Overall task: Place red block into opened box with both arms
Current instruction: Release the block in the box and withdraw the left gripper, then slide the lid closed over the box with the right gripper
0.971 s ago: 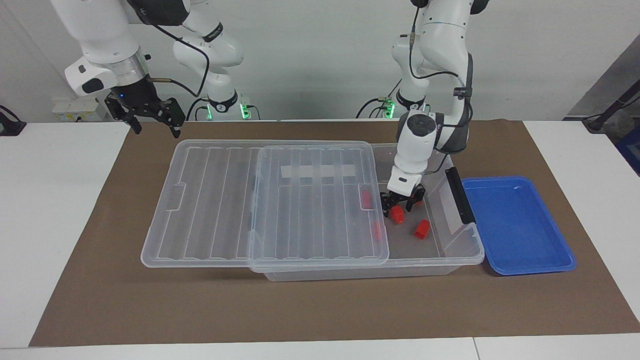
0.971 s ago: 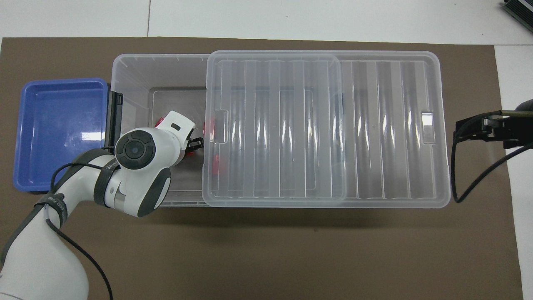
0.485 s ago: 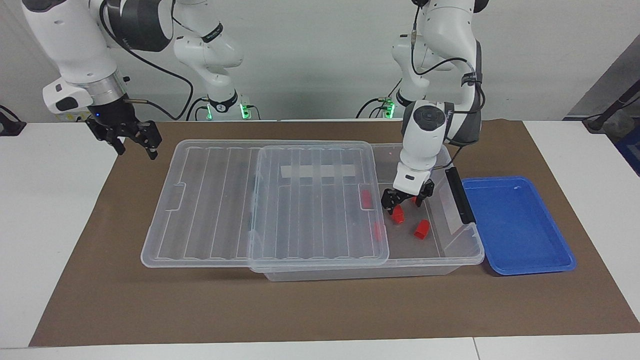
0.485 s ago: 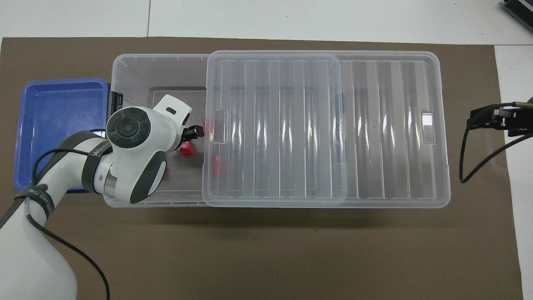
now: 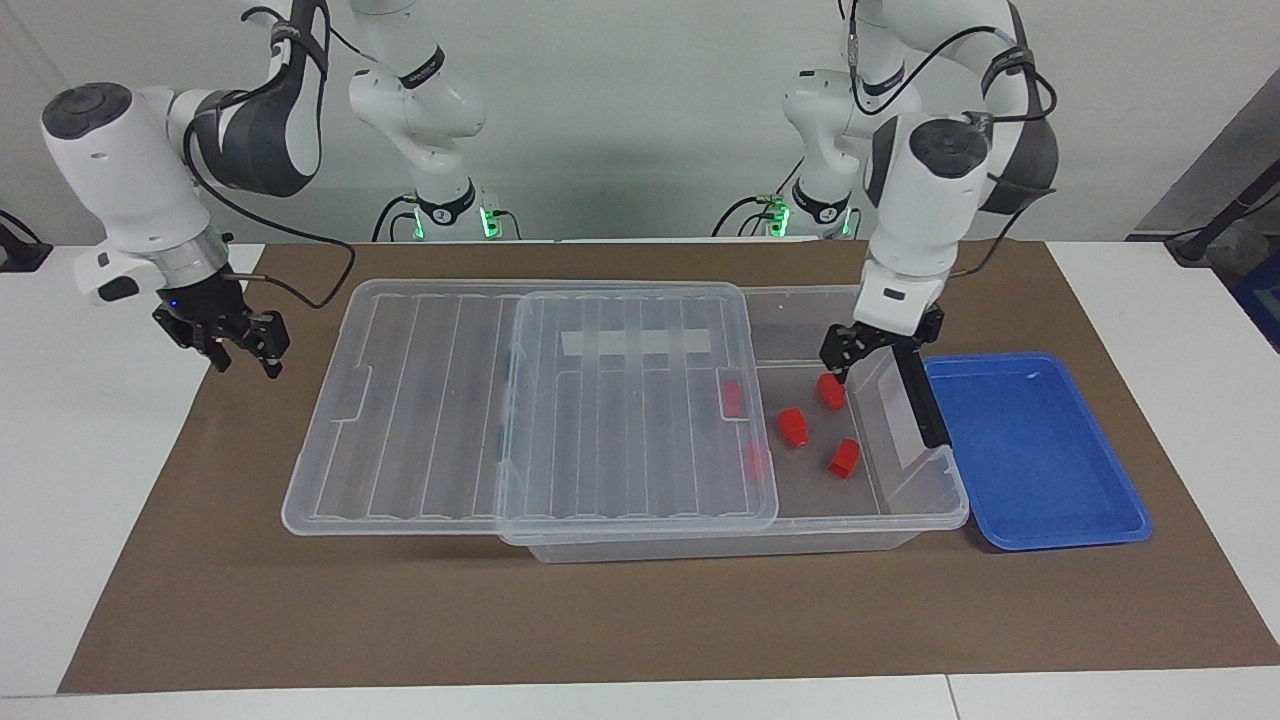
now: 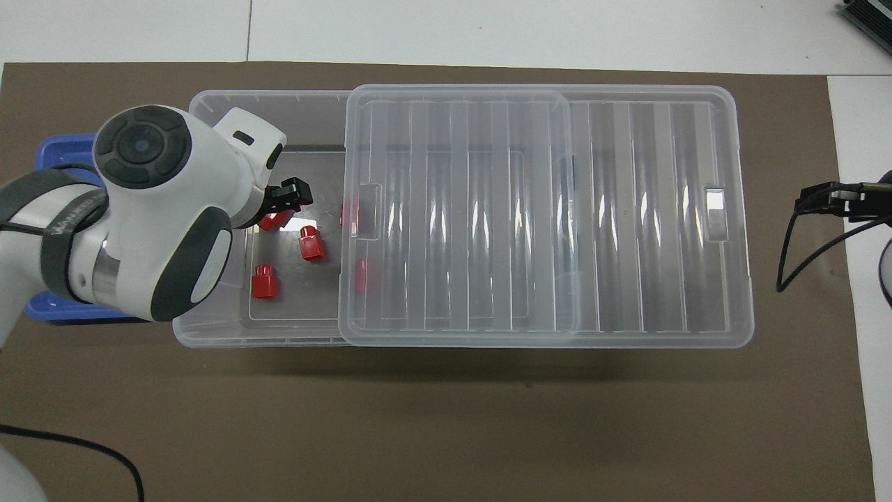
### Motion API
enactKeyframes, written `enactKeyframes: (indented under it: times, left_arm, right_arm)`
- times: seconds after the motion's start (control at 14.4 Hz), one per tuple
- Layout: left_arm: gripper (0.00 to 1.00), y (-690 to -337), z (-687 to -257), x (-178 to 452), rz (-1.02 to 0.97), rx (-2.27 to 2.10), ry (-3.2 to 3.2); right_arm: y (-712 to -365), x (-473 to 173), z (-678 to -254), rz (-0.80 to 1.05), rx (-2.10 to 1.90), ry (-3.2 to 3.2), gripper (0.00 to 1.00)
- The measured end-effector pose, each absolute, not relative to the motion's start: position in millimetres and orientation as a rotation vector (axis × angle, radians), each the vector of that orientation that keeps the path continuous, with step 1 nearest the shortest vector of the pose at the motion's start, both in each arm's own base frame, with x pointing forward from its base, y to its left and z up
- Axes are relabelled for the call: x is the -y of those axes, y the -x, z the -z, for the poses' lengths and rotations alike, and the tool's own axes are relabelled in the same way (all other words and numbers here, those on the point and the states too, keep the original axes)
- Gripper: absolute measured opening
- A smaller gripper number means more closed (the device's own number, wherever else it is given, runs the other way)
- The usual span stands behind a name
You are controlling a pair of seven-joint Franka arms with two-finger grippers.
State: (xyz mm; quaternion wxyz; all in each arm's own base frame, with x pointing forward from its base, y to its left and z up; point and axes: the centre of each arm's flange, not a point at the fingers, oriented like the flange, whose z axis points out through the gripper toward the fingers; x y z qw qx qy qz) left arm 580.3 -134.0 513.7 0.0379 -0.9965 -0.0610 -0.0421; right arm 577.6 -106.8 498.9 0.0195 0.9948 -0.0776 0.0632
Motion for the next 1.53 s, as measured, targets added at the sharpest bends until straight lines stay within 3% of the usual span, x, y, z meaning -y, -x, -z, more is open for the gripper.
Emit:
enactKeyframes:
  times: [0.42, 0.83, 0.97, 1.25, 1.53]
  left_arm:
    - [1.00, -555.2, -583.9, 15.3, 0.094, 0.114, 3.049]
    - [1.00, -543.5, -577.9, 24.2, 0.020, 0.089, 3.047]
    - [1.00, -539.8, -577.2, 18.5, -0.018, 0.105, 3.044]
    - [1.00, -534.4, -601.0, 19.7, -0.004, 0.131, 3.105]
    - [1.00, -532.0, -601.7, 22.7, -0.028, 0.125, 3.156]
  right_arm:
    - [-579.1, 92.0, -473.7, -0.203, 0.200, -3.092, 0.62]
    - [-583.5, 51.7, -471.2, -0.203, 0.095, -3.103, 0.59]
    - [-585.1, 27.1, -471.1, -0.205, 0.061, -3.109, 0.48]
    - [-585.3, -14.2, -470.4, -0.204, -0.031, -3.117, 0.37]
    - [-581.4, -65.5, -469.4, -0.202, -0.118, -3.124, 0.37]
